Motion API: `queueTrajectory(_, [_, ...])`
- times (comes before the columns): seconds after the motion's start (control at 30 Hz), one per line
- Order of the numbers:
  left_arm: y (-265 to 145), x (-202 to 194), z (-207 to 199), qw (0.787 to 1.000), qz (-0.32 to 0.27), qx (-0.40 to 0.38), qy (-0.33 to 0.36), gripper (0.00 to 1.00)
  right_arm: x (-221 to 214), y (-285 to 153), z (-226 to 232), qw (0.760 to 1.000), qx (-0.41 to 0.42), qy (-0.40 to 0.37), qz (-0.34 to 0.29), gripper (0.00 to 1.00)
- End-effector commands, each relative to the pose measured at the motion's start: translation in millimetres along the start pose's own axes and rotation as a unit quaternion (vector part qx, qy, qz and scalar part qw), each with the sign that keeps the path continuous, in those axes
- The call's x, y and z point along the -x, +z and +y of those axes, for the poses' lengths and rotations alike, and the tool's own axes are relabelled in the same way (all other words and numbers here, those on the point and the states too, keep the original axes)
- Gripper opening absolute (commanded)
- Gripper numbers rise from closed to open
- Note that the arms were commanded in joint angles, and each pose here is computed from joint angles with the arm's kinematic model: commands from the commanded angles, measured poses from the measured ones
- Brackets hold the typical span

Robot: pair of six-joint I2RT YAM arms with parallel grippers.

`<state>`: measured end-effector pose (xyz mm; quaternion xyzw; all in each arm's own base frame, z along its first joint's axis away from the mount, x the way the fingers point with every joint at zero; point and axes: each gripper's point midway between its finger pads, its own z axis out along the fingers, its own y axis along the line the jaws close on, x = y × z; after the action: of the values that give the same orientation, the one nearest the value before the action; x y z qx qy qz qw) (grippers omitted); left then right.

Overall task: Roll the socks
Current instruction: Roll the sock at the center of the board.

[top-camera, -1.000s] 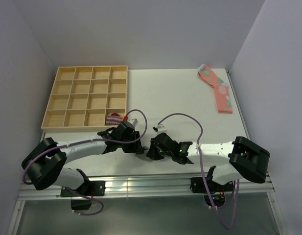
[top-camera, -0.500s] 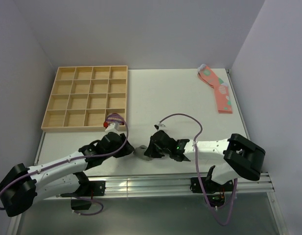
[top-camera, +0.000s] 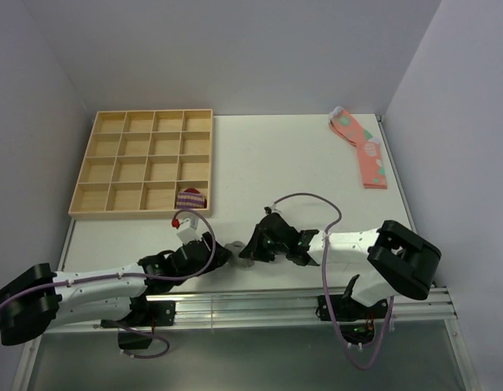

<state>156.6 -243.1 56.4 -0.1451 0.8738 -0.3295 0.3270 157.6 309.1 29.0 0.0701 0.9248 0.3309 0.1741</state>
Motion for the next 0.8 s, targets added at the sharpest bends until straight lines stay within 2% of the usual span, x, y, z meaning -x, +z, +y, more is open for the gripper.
queueTrajectory(0.0, [7.4,4.2,-11.1,0.998,-0.030,-0.023,-0.043,0.55,-32.9,-4.2,-64.6,0.993,-0.096,0.024,0.062,0.00])
queueTrajectory(0.33, [14.0,-6.7,-6.1,0.997,-0.034,-0.023,-0.062,0.54,-41.1,0.3,-67.4,0.991,-0.069,0.080,0.081,0.00])
queueTrajectory(0.77, [21.0,-16.2,1.8,0.996,-0.045,-0.003,-0.077,0.53,-48.3,0.3,-44.3,0.982,0.009,0.152,0.115,0.00])
